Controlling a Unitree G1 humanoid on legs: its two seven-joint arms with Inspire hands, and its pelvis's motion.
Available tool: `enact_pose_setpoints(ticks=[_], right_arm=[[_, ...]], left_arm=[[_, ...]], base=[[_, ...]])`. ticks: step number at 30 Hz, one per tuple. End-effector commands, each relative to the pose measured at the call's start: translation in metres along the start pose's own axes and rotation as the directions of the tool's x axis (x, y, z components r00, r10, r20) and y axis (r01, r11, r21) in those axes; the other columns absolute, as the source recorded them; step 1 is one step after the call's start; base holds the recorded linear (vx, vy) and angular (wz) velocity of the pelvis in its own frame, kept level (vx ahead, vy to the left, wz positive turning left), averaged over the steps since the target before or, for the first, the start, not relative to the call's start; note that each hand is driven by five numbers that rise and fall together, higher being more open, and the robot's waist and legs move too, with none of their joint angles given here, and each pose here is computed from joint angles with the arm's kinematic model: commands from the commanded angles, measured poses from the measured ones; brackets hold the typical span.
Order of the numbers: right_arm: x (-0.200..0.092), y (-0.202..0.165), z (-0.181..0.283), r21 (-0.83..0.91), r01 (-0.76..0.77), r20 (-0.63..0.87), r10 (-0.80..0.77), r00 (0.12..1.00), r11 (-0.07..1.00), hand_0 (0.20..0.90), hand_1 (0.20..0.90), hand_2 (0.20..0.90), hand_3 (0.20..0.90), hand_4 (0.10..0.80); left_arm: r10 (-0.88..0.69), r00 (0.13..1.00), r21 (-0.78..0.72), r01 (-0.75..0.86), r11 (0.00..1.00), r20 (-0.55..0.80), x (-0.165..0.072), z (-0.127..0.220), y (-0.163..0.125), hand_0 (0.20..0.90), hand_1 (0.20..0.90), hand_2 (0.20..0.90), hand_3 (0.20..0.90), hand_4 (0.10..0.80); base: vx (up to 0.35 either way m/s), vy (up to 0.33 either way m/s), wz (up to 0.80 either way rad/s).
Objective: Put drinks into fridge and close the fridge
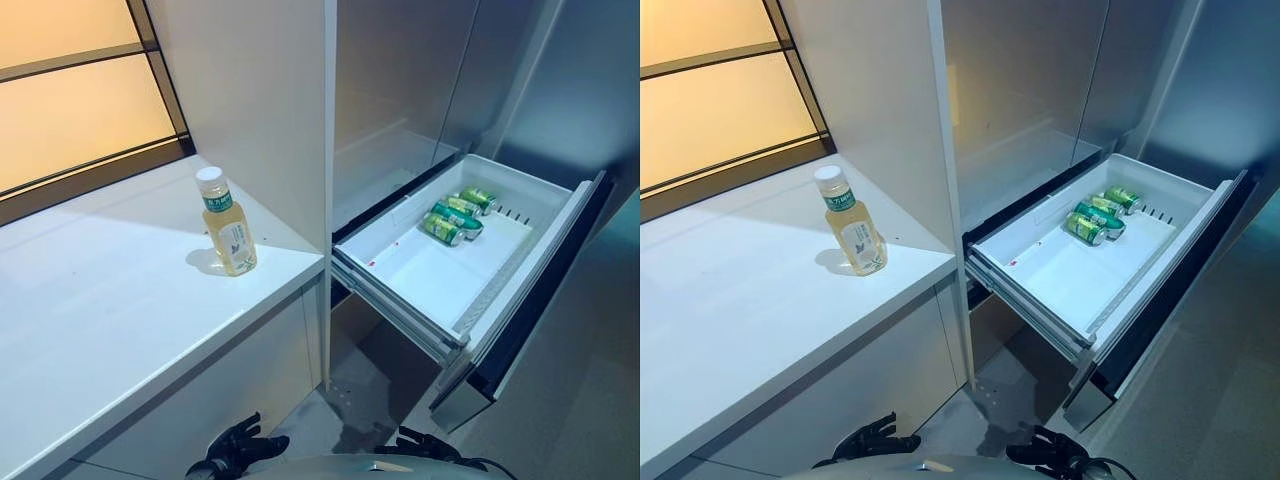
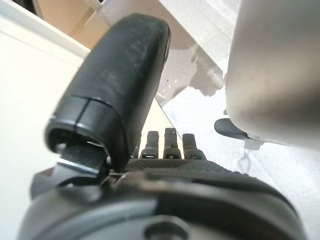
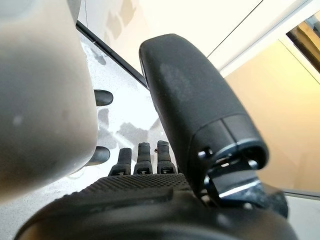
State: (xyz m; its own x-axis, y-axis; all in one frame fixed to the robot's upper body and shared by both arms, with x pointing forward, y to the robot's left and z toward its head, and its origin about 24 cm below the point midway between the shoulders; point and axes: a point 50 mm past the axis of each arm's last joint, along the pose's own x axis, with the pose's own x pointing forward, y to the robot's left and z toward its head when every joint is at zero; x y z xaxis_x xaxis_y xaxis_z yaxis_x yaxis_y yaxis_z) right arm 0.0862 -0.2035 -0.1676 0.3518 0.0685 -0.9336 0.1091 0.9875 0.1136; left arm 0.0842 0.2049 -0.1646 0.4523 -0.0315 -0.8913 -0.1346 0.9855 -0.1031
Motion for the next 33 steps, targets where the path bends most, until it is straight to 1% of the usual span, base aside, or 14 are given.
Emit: enact_pose_setpoints(ticks=[1, 8, 14, 18, 20, 21, 25, 28, 31, 32, 33], right_arm=[[0.002, 0.006, 0.008, -0.040, -0.033, 0.013, 0.034, 0.999, 0.999, 0.900, 0.900, 0.900, 0.900, 0.800], [0.002, 0.004, 0.011, -0.041, -0.030, 0.011, 0.030, 0.999, 0.999, 0.900, 0.900, 0.900, 0.900, 0.800], [0.002, 0.004, 0.011, -0.039, -0.030, 0.008, 0.030, 1.000, 0.999, 0.900, 0.900, 0.900, 0.900, 0.800], [0.002, 0.002, 0.012, -0.050, -0.029, 0.004, 0.029, 1.000, 0.998, 0.900, 0.900, 0.900, 0.900, 0.800], [0.002, 0.001, 0.013, -0.061, -0.030, 0.003, 0.030, 1.000, 0.998, 0.900, 0.900, 0.900, 0.900, 0.800], [0.002, -0.001, 0.015, -0.070, -0.029, 0.004, 0.029, 1.000, 0.997, 0.900, 0.900, 0.900, 0.900, 0.800], [0.000, -0.007, 0.021, -0.088, -0.024, 0.004, 0.024, 1.000, 0.996, 0.900, 0.900, 0.900, 0.900, 0.800], [0.000, -0.010, 0.026, -0.101, -0.017, 0.005, 0.017, 1.000, 0.995, 0.900, 0.900, 0.900, 0.900, 0.800], [-0.002, -0.017, 0.031, -0.117, -0.006, 0.006, 0.007, 1.000, 0.993, 0.900, 0.900, 0.900, 0.900, 0.800], [-0.003, -0.019, 0.031, -0.120, -0.004, 0.006, 0.005, 1.000, 0.993, 0.900, 0.900, 0.900, 0.900, 0.800], [-0.003, -0.021, 0.032, -0.123, -0.001, 0.006, 0.002, 1.000, 0.992, 0.900, 0.900, 0.900, 0.900, 0.800]], left_arm=[[-0.036, 0.999, 0.004, 0.036, 0.999, 0.034, 0.007, 0.015, -0.011, 0.900, 0.900, 0.900, 0.900, 0.800], [-0.016, 0.999, -0.008, 0.016, 1.000, 0.038, 0.007, 0.015, -0.010, 0.900, 0.900, 0.900, 0.900, 0.800], [0.009, 0.999, 0.010, -0.010, 1.000, 0.047, 0.006, 0.016, -0.008, 0.900, 0.900, 0.900, 0.900, 0.800], [0.025, 0.997, 0.196, -0.040, 0.980, 0.078, 0.007, 0.025, -0.007, 0.900, 0.900, 0.900, 0.900, 0.800], [0.006, 0.997, 0.240, -0.024, 0.970, 0.074, 0.008, 0.029, -0.009, 0.900, 0.900, 0.900, 0.900, 0.800], [-0.006, 0.997, 0.236, -0.011, 0.972, 0.072, 0.009, 0.033, -0.008, 0.900, 0.900, 0.900, 0.900, 0.800], [-0.098, 0.993, 0.169, 0.085, 0.982, 0.071, 0.009, 0.047, -0.007, 0.900, 0.900, 0.900, 0.900, 0.800], [-0.235, 0.969, 0.122, 0.225, 0.967, 0.073, 0.008, 0.062, -0.013, 0.900, 0.900, 0.900, 0.900, 0.800], [-0.410, 0.907, 0.120, 0.398, 0.909, 0.100, 0.002, 0.085, -0.020, 0.900, 0.900, 0.900, 0.900, 0.800], [-0.445, 0.889, 0.120, 0.432, 0.894, 0.109, 0.000, 0.092, -0.021, 0.900, 0.900, 0.900, 0.900, 0.800], [-0.509, 0.851, 0.108, 0.498, 0.860, 0.131, -0.005, 0.103, -0.022, 0.900, 0.900, 0.900, 0.900, 0.800]], base=[[-0.001, -0.002, -0.04], [0.000, 0.000, 0.00], [0.000, 0.000, 0.00], [0.000, 0.000, 0.00], [0.000, 0.000, 0.00], [0.000, 0.000, 0.00], [0.000, 0.000, 0.00], [-0.020, 0.030, -0.09], [-0.016, 0.035, -0.06], [-0.014, 0.034, -0.03], [0.000, 0.000, 0.00]])
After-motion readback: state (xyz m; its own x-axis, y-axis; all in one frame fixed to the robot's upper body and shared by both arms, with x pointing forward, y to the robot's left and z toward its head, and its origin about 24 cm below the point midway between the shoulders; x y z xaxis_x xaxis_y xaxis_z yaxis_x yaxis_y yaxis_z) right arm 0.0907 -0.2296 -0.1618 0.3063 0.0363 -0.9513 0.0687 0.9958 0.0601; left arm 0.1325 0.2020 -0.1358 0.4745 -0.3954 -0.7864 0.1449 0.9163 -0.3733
